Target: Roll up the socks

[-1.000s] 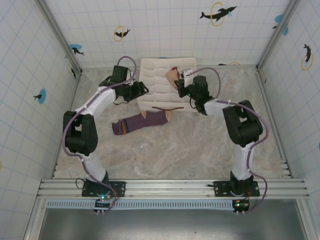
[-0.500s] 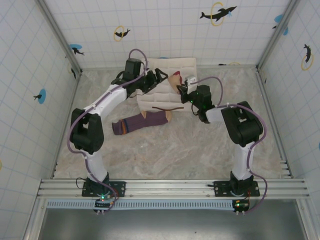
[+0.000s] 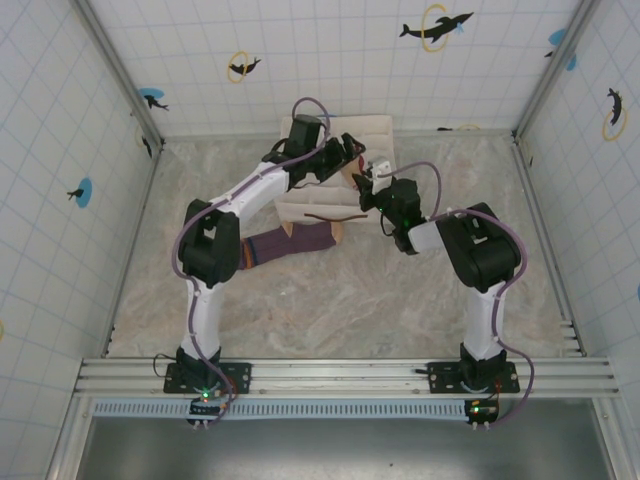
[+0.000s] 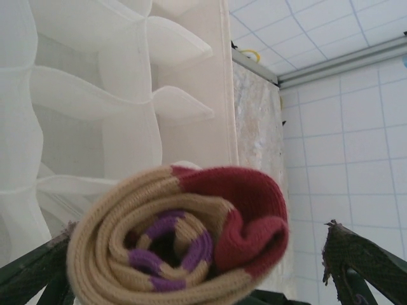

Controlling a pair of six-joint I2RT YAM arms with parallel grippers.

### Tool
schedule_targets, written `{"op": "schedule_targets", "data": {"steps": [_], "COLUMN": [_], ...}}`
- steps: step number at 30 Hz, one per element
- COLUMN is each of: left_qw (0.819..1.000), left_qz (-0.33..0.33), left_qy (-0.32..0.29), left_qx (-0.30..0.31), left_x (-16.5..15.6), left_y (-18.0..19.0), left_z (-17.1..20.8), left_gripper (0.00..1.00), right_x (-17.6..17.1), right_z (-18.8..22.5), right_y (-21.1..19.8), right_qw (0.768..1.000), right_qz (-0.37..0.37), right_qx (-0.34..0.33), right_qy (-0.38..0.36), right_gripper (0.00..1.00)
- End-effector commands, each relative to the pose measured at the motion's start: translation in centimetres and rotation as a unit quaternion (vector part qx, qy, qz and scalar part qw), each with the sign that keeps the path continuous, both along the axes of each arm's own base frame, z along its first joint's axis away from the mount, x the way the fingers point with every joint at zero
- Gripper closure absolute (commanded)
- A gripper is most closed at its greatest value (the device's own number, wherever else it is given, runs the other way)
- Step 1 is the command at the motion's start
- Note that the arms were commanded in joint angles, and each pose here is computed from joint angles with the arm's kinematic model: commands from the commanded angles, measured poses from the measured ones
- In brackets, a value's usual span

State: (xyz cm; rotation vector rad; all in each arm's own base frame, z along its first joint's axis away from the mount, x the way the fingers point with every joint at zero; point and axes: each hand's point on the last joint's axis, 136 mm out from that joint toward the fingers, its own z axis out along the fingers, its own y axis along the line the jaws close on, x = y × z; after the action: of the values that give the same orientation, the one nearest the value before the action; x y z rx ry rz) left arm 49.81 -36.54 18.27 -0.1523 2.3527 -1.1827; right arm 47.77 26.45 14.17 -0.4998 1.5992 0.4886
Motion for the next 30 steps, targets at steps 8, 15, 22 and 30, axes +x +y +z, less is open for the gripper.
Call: {"op": "schedule_targets", "data": {"steps": [8,15,22,30], "left_qw": [0.999,0.999,0.999,0.999], "left_qz": [0.013,0.008,0.007,-0.016], "left_qy": [0.012,0.032,0.025,0.020], "left_qx": [0.029,0.032,0.032,0.024], "left_x": [0.6,0.5,0.8,0.3], "left_y": [-0.1,-0.4,-0.5,-1.6], "left_z": [-1.9,-3.4,-3.1,-3.1], "left_gripper": [0.03,0.08,0.28,0.54], "right_x": [-0.6,-0.3,-0.5,-0.3], "right_z": [0.7,1.4,1.8,1.4], "right_y": [0.3,0.4,0.6,0.5], "right_qw": [0.999,0.998,0.997,0.998], "right_qz": [-0.003,-0.011,-0.011,-0.014], "right_qx": [-0.008,-0.013,-0.020,-0.022], "right_qy": [-0.043,-0.055,-0.067,-0.062], "right_gripper": [1.00,1.00,1.00,1.00]}}
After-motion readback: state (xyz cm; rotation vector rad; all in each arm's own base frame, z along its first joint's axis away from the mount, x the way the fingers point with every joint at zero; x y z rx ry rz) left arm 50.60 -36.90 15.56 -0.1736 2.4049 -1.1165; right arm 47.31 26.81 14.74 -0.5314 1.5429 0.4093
